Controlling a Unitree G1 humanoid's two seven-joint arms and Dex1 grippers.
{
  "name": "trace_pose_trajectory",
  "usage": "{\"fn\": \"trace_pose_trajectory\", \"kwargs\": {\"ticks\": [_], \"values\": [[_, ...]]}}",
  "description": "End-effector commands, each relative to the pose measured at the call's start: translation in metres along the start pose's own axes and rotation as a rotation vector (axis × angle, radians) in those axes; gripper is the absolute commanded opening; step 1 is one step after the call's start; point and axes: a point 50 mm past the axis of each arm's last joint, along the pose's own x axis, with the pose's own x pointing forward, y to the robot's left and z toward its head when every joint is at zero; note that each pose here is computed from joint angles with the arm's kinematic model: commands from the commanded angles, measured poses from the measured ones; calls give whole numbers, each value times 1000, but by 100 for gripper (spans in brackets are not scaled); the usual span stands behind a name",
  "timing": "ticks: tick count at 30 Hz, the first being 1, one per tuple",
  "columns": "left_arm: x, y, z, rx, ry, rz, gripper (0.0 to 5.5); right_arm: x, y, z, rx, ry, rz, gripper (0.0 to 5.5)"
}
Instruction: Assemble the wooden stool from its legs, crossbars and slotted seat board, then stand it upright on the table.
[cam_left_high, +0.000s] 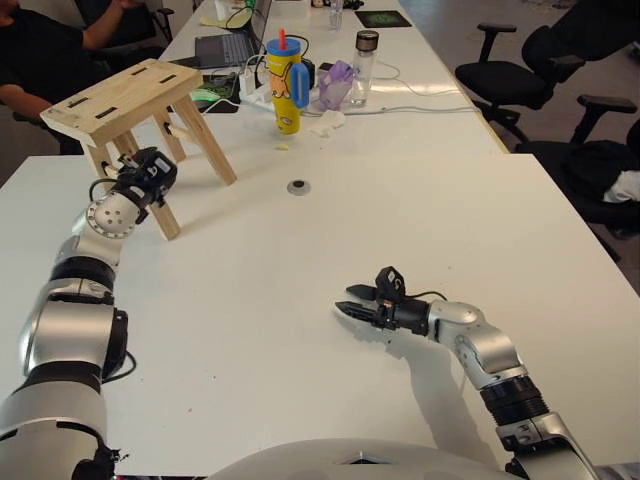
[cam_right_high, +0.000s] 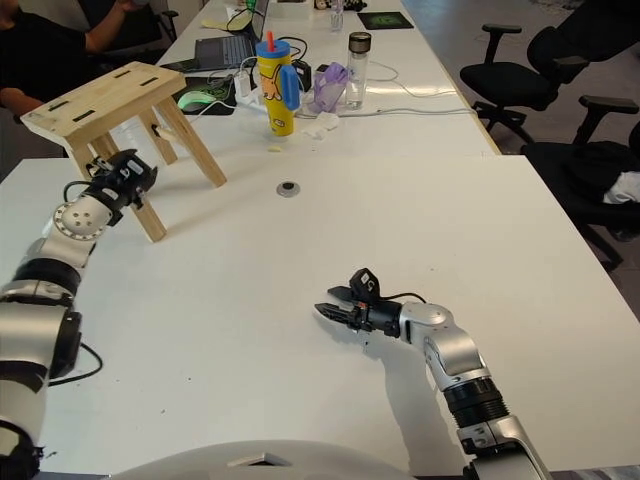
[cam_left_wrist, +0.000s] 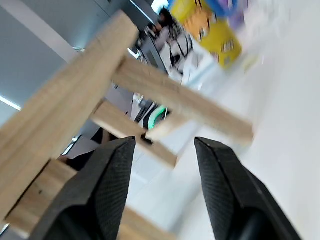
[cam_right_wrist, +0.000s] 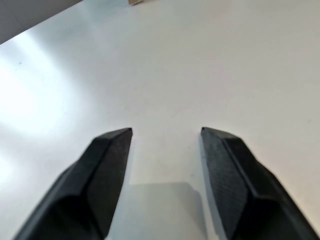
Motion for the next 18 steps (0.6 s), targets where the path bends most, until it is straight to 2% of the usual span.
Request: {"fn": "trace_pose_trajectory", "kwargs": {"ticks": [1, 4, 9, 13, 18], "values": [[-3, -28, 24, -398, -232, 100, 223, 10, -31, 53, -66, -233, -322, 258], [-5, -40, 37, -533, -276, 162, 223, 26, -34, 95, -54, -392, -419, 258], [-1, -55, 37, -605, -225, 168, 223, 52, -39, 138, -103, -488, -531, 258], [8, -63, 47, -664, -248, 180, 223, 59, -43, 164, -177, -538, -605, 258], [15, -72, 56, -708, -292, 157, 143, 62, -48, 169, -181, -574, -640, 258]]}}
